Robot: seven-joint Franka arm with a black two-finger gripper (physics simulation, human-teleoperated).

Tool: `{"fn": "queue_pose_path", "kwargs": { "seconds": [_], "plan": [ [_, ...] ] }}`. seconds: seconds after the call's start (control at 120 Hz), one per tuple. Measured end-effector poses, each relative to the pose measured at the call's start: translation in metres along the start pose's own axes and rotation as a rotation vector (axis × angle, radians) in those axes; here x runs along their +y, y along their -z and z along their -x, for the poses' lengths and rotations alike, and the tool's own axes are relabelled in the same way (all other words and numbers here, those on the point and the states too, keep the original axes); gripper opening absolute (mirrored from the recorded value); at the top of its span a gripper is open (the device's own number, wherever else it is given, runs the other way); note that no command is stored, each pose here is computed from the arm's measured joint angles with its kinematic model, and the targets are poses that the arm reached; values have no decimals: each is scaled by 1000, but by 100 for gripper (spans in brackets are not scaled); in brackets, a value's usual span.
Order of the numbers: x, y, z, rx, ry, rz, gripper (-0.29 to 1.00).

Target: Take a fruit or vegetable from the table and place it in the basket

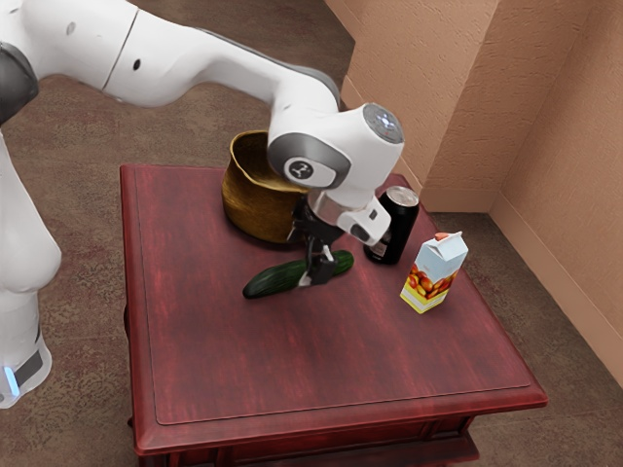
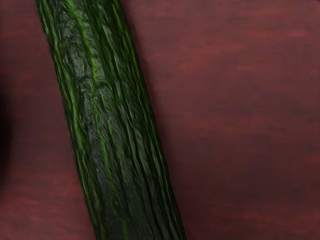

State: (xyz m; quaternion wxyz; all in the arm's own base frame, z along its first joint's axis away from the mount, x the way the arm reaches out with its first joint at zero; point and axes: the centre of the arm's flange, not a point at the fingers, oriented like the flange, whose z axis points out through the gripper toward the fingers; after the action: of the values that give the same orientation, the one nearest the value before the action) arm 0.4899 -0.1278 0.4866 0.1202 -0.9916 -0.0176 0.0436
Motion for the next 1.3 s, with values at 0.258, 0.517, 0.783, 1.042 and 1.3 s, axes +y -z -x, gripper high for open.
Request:
{"fn": "queue_pose_path", "kwargs": {
  "seconds": [0.258, 0.517, 0.783, 1.042, 1.3],
  "plan": [
    [-24, -25, -15, -19, 82, 28, 70],
    [-24, -49, -25, -49, 92, 68, 70],
    [-25, -58, -31, -54, 102, 79, 69],
    [-40, -71, -39, -73, 131, 92, 69],
    [-53, -81, -44, -87, 154, 105, 68]
  ]
}}
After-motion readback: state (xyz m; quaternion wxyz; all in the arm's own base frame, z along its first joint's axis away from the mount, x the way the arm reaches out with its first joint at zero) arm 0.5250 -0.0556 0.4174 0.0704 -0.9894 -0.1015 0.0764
